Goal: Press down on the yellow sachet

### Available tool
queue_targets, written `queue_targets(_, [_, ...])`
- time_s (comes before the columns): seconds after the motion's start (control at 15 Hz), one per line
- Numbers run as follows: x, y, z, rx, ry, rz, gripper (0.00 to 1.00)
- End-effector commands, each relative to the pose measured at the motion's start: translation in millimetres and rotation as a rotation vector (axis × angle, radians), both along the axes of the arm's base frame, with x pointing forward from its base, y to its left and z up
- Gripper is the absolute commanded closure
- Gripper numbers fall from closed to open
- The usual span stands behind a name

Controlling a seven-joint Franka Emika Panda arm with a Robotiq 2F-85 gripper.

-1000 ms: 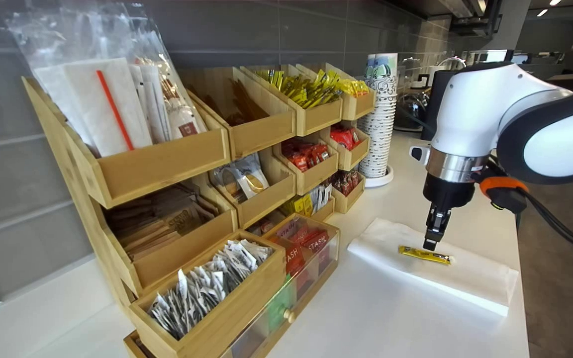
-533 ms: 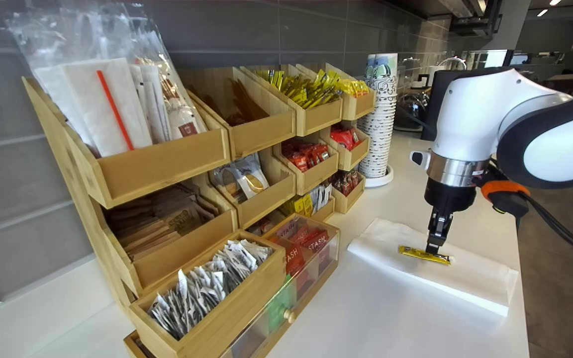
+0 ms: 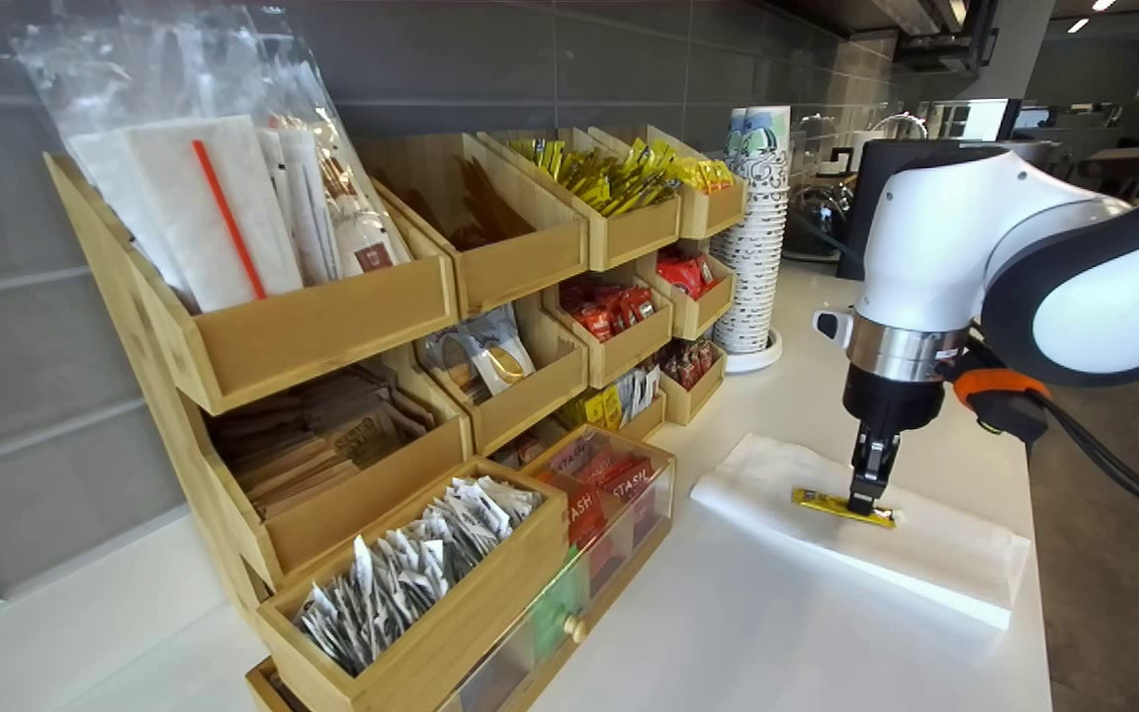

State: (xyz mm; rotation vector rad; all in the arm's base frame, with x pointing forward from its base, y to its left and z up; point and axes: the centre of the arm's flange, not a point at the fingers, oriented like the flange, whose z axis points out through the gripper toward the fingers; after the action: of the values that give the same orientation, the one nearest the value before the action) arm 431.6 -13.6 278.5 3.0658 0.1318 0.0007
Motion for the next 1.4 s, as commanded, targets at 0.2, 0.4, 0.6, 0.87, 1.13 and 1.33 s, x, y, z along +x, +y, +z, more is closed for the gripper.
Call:
queue_targets(0.2, [-1,-4,-11,0.014,-0.005,0.007,1.0])
queue_targets(0.4, [-1,-4,-13,0.016,-0.002,0.007,1.0])
queue_targets(0.6, [-1,-4,-14,0.017,-0.001,0.006,1.0])
queue_targets(0.87, [-1,-3,-9,0.011,-0.004,0.005,1.0])
queue_targets(1.13, [-1,-2,-2,0.004,-0.01,0.006,1.0])
queue_targets(1.33, [-2,-1,4,-0.006,-0.015,0.005,1.0])
